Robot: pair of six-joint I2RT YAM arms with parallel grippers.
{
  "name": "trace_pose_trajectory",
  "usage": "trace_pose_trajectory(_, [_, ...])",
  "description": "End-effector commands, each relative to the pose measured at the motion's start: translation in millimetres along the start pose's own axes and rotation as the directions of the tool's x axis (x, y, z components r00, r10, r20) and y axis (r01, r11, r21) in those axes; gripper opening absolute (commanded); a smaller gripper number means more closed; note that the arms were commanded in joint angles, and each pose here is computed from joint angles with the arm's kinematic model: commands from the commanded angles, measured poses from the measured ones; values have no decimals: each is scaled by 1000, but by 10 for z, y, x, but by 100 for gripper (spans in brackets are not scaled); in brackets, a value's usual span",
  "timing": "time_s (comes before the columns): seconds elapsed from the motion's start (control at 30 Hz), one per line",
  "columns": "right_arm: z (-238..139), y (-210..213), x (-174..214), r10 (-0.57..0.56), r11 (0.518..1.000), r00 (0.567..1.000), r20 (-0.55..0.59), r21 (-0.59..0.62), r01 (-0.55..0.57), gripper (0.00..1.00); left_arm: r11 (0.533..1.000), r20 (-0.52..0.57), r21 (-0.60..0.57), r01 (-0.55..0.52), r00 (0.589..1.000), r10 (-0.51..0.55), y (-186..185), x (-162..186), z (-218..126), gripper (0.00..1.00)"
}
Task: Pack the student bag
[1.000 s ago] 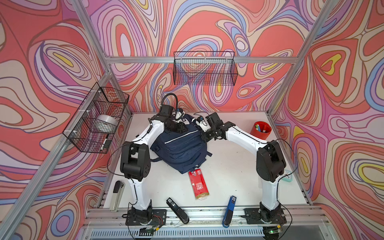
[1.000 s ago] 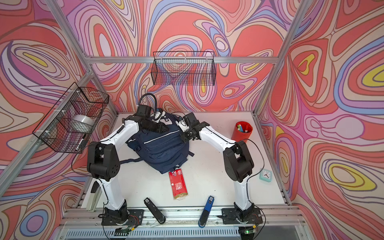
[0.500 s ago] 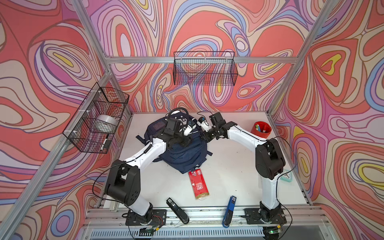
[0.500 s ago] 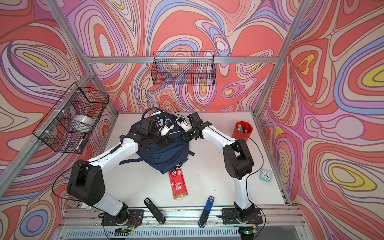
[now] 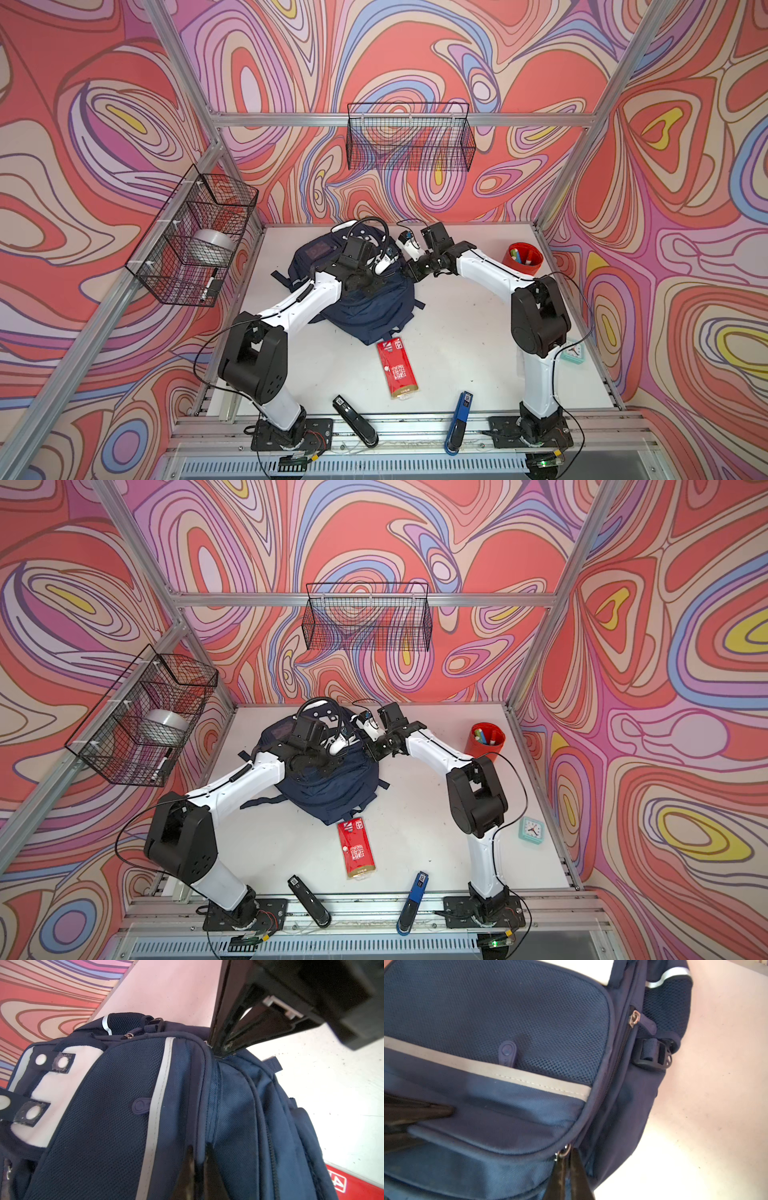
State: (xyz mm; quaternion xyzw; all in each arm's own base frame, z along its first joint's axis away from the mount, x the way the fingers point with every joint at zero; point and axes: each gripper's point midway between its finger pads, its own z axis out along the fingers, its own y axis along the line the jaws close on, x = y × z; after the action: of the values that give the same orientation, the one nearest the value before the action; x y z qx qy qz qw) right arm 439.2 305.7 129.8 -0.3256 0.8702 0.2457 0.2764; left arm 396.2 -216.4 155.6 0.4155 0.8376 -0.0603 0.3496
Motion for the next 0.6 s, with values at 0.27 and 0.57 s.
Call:
trace_pose_trajectory(0.27, [-353,246,-321,205,969,958,200,97,-228,0,967,-67,52,250,967,-247,9,7,144,0])
trace_pose_trajectory(0.57, [-330,685,-404,229,965,943,241,68,-252,0,943,-34,114,312,950,-311,-51,-154,135,0])
